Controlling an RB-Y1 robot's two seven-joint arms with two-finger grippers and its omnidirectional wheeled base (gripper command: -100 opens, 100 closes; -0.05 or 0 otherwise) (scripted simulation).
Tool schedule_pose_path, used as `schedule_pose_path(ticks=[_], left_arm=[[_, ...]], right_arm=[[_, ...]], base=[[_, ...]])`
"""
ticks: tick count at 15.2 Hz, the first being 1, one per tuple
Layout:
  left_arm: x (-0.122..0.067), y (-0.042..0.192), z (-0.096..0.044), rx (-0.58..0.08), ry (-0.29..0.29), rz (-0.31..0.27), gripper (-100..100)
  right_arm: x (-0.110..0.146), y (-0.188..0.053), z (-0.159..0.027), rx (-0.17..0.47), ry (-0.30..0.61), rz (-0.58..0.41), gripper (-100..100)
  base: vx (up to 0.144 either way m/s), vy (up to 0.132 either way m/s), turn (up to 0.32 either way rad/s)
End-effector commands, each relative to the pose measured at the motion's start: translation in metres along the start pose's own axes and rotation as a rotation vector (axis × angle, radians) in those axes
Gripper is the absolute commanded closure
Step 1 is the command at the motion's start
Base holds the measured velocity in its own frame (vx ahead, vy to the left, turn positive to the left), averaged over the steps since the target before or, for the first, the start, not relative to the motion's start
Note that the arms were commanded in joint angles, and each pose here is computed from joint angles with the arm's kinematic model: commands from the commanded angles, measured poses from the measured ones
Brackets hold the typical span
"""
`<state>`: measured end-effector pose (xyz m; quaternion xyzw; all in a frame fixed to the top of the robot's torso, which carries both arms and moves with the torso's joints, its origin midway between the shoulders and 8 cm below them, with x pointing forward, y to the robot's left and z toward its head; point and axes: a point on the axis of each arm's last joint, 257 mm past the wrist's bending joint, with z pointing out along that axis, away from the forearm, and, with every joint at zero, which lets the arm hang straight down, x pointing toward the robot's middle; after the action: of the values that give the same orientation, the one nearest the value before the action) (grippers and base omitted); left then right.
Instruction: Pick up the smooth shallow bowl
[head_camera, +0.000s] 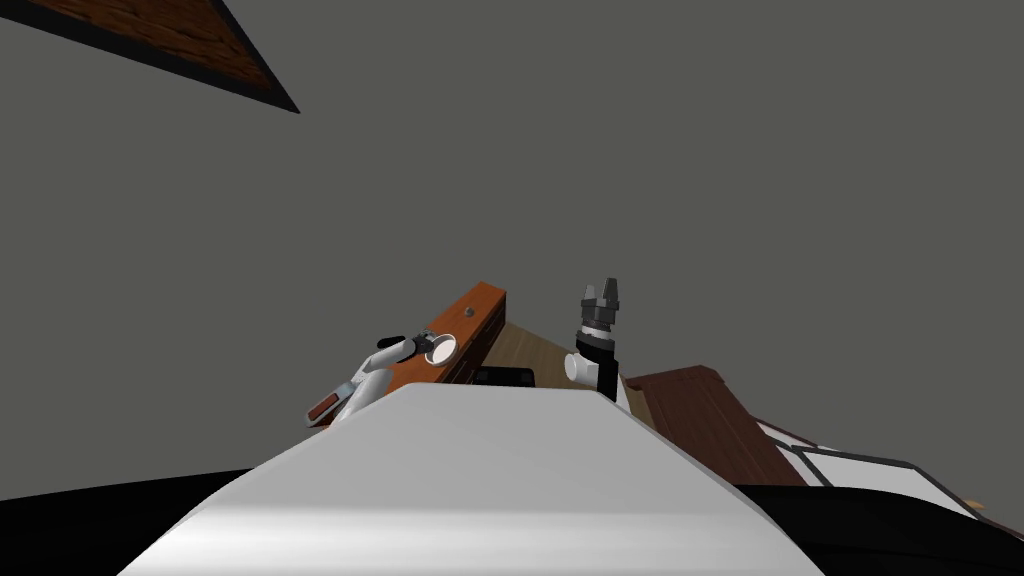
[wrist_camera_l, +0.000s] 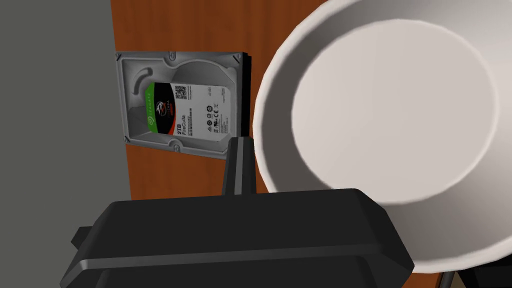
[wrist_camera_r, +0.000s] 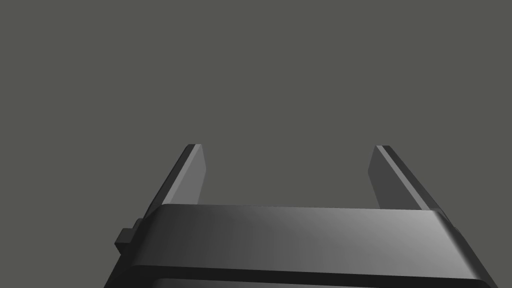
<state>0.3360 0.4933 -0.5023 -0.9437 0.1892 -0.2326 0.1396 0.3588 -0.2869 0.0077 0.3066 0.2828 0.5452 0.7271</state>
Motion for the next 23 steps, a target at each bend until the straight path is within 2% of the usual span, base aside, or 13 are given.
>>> schedule_pose_path(ticks=[1,4,5,9,12,16,23], left_arm=[[0.001,-0.010,-0.007,0.000,-0.003,-0.002,100],[0.001,-0.011,-0.007,0.003,-0.002,-0.001,100],[0.003,-0.017,-0.009,0.005,0.015,-0.030,-100],[-0.008,-0.024,-0.012,-0.006,0.021,-0.082,-100],[-0.024,-0.027,-0.015,-0.030,0.005,-0.118,-100],[-0.056,-0.024,-0.021,-0.081,-0.043,-0.153,-100],[-0.111,-0.008,-0.035,-0.184,-0.165,-0.171,-100]], right_arm=[[0.000,0.000,0.000,0.000,0.000,0.000,0],[0.000,0.000,0.000,0.000,0.000,0.000,0],[0.000,0.000,0.000,0.000,0.000,0.000,0],[0.000,0.000,0.000,0.000,0.000,0.001,0],[0.000,0.000,0.000,0.000,0.000,0.000,0],[0.000,0.000,0.000,0.000,0.000,0.000,0],[0.000,0.000,0.000,0.000,0.000,0.000,0]], base=[[-0.025,-0.029,-0.022],[-0.047,-0.054,-0.013],[-0.046,-0.084,-0.091],[-0.059,-0.123,-0.163],[0.013,-0.034,-0.186],[0.064,0.045,-0.178],[0.073,0.068,-0.143]])
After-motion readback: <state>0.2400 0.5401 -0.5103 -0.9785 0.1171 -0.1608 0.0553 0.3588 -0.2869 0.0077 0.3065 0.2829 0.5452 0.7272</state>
